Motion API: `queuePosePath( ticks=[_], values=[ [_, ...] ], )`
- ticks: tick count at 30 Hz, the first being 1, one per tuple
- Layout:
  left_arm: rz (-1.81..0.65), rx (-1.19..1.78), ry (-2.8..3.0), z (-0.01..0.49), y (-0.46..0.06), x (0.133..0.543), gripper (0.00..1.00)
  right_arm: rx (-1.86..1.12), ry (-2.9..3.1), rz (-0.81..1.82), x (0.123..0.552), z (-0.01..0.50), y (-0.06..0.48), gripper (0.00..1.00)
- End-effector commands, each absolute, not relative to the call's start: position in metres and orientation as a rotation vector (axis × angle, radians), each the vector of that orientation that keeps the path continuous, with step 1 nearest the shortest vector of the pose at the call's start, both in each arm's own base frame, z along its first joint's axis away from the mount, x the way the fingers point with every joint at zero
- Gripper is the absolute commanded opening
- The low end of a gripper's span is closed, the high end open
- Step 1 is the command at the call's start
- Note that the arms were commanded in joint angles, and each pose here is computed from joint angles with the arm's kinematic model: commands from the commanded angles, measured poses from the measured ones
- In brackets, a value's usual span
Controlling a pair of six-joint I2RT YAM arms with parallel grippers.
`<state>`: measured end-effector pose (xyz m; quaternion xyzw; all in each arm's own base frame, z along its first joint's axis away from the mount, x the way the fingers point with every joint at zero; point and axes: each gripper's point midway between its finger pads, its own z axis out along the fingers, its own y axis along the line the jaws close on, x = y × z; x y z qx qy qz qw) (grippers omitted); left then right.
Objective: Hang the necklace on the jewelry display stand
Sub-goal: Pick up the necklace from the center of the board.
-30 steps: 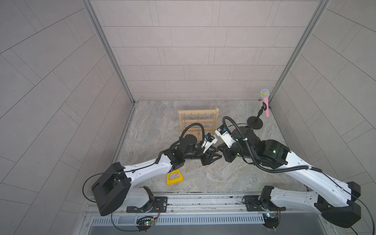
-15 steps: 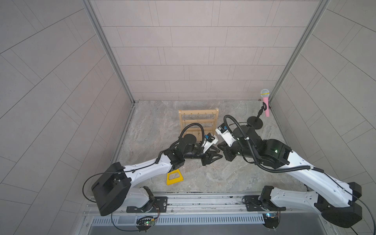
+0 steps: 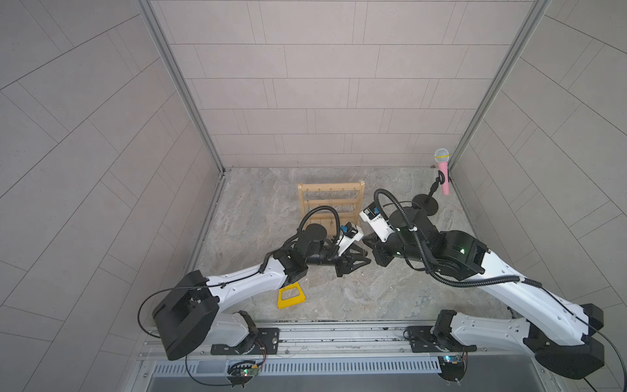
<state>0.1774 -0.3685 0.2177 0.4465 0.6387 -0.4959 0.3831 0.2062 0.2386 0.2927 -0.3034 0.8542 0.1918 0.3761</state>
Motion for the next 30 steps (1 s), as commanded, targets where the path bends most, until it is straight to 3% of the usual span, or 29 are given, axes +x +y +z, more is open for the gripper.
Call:
queuePosePath(
  ticks=[1, 10, 21, 30],
  values=[
    [-1.271, 1.155, 1.589, 0.219, -0.368, 0.176, 0.33, -0.789, 2.170, 0.452, 0.208, 0.299, 0.235, 0.06],
    [-1.279, 1.148, 1.583, 0.219, -0.368, 0.176, 0.24, -0.793, 2.166, 0.458, 0.209, 0.300, 0.237, 0.06],
    [-1.312, 1.146, 1.560, 0.223, -0.366, 0.171, 0.05, -0.798, 2.184, 0.455, 0.211, 0.293, 0.240, 0.06],
    [-1.370, 1.077, 1.495, 0.250, -0.358, 0.169, 0.00, -0.822, 2.234, 0.474, 0.211, 0.274, 0.249, 0.12]
  ],
)
